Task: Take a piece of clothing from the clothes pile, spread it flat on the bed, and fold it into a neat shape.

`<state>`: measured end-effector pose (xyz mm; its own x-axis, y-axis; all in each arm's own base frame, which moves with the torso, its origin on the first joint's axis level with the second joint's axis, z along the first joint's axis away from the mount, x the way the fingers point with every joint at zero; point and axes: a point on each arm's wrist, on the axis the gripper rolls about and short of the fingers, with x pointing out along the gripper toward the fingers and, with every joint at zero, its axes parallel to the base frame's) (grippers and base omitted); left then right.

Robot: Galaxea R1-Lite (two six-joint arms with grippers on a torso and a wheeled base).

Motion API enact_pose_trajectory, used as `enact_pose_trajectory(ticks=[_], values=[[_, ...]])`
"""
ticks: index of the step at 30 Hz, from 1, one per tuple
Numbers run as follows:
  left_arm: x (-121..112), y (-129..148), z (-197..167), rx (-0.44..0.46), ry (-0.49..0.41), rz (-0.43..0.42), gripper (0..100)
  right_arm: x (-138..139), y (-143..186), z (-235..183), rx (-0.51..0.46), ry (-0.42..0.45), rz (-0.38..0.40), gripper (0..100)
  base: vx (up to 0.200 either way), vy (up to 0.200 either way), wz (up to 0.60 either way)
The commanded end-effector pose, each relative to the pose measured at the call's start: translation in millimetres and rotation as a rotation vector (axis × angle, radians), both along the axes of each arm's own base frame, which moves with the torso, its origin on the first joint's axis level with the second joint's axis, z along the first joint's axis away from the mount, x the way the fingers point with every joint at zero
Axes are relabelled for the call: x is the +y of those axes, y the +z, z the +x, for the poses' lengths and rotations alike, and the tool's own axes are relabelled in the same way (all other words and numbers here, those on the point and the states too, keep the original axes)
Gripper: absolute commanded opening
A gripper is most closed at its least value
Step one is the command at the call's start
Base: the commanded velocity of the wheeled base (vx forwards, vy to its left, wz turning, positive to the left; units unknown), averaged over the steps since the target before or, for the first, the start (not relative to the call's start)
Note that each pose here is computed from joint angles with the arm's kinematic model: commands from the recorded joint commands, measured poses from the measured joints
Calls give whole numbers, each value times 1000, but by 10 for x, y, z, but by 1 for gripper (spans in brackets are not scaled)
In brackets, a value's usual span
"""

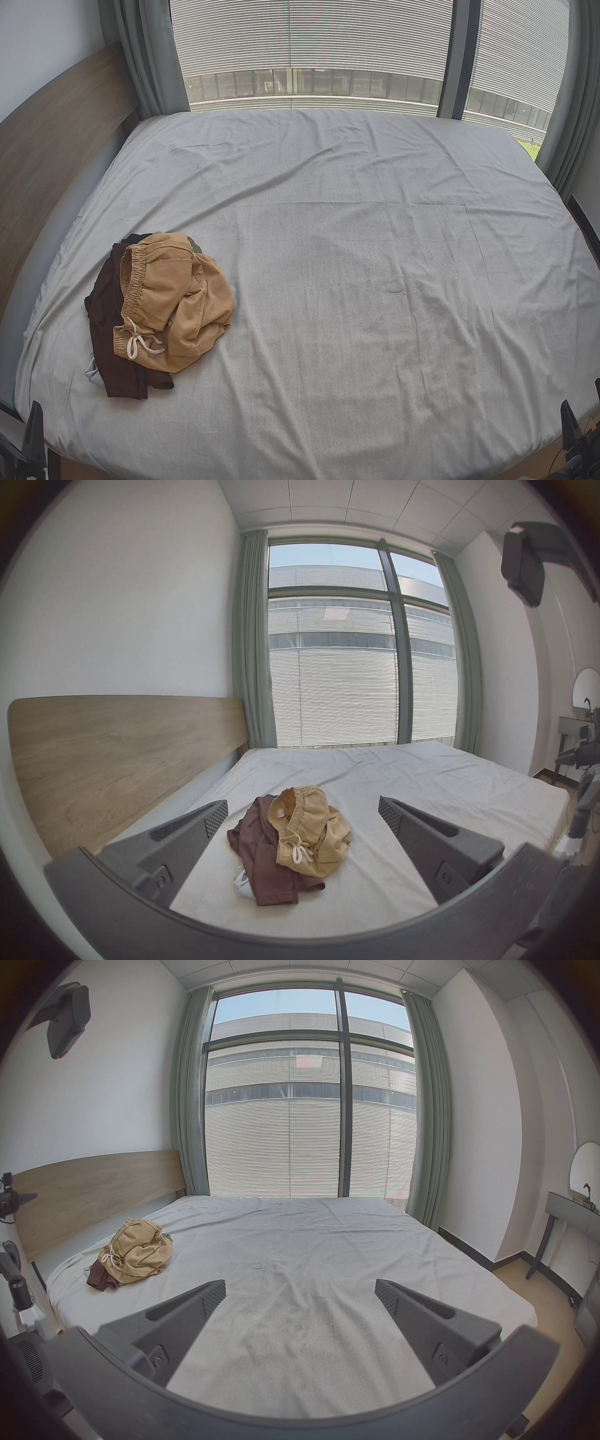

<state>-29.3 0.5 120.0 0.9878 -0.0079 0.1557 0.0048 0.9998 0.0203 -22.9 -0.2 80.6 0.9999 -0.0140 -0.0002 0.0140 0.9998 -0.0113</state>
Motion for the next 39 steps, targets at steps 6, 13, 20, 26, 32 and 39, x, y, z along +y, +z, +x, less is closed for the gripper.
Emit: enact_pose_trajectory(ticks=[6, 13, 20, 26, 32, 39], values=[[-2, 432, 234, 113, -184, -124, 100, 0, -48, 1, 1, 0, 2, 100, 0, 0, 0], [-57, 838, 568, 196, -201, -208, 100, 0, -48, 1, 1, 0, 4, 100, 0, 0, 0], [-120, 1082, 972, 210, -203, -235, 100, 0, -48, 1, 1, 0, 4, 100, 0, 0, 0], [-168, 1177, 1250, 240, -221, -233, 100, 0, -48, 1, 1, 0, 4, 100, 0, 0, 0], [-211, 1201, 1487, 296, -249, -228, 100, 0, -48, 1, 1, 2, 4, 100, 0, 0, 0], [-245, 1227, 1789, 293, -247, -228, 100, 0, -48, 1, 1, 2, 4, 100, 0, 0, 0]])
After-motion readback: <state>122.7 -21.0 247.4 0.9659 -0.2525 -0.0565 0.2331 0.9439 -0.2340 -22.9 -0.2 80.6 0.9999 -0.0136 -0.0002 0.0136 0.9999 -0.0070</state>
